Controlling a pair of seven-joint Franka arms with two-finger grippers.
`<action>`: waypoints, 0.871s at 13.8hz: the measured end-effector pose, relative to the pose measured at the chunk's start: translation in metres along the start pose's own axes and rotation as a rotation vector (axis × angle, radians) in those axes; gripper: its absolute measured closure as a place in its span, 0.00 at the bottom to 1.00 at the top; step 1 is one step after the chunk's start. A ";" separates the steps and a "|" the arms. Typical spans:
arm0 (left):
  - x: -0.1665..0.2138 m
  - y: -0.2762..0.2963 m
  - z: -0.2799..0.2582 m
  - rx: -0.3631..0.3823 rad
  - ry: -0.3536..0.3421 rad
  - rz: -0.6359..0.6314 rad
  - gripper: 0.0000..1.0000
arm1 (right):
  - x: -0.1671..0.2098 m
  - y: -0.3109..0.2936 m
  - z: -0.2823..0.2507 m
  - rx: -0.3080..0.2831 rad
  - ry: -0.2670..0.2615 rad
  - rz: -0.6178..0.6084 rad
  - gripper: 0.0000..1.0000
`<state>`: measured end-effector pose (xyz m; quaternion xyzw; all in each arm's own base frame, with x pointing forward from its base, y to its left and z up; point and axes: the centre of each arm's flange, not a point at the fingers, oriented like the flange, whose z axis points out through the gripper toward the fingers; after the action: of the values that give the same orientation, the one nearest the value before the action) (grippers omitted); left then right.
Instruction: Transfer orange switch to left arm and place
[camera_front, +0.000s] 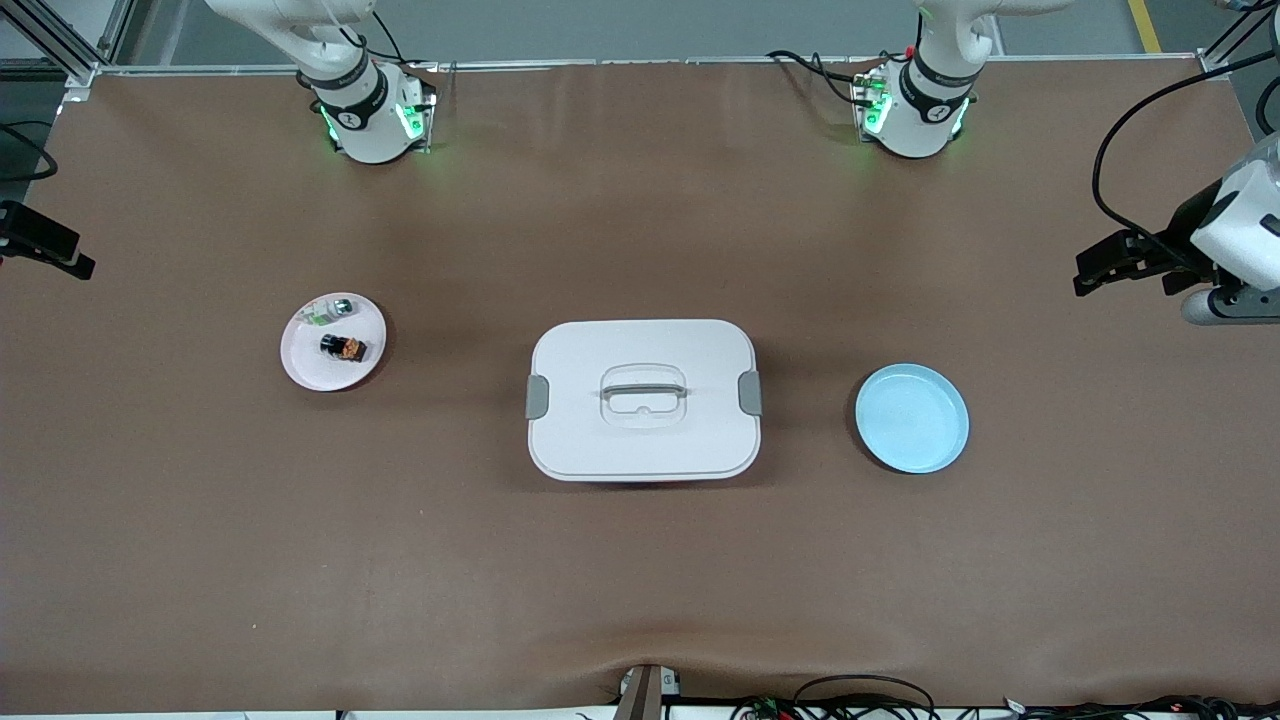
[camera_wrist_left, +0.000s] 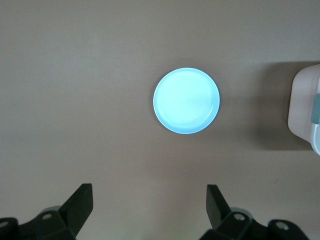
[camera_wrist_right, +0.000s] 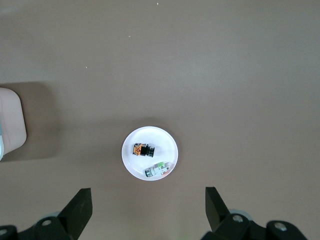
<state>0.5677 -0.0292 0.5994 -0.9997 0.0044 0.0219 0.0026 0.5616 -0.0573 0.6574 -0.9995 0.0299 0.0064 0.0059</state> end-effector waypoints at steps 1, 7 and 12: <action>0.000 0.000 0.000 0.000 0.000 0.000 0.00 | 0.000 0.001 0.000 0.000 0.000 0.001 0.00; 0.000 -0.004 -0.003 -0.001 0.007 -0.007 0.00 | 0.000 0.003 0.000 -0.001 0.001 0.005 0.00; 0.000 0.002 -0.005 0.000 0.011 0.003 0.00 | 0.002 0.005 0.003 -0.001 -0.004 0.009 0.00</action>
<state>0.5681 -0.0311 0.6045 -0.9998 0.0060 0.0165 0.0024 0.5629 -0.0620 0.6546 -0.9994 0.0342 0.0082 0.0055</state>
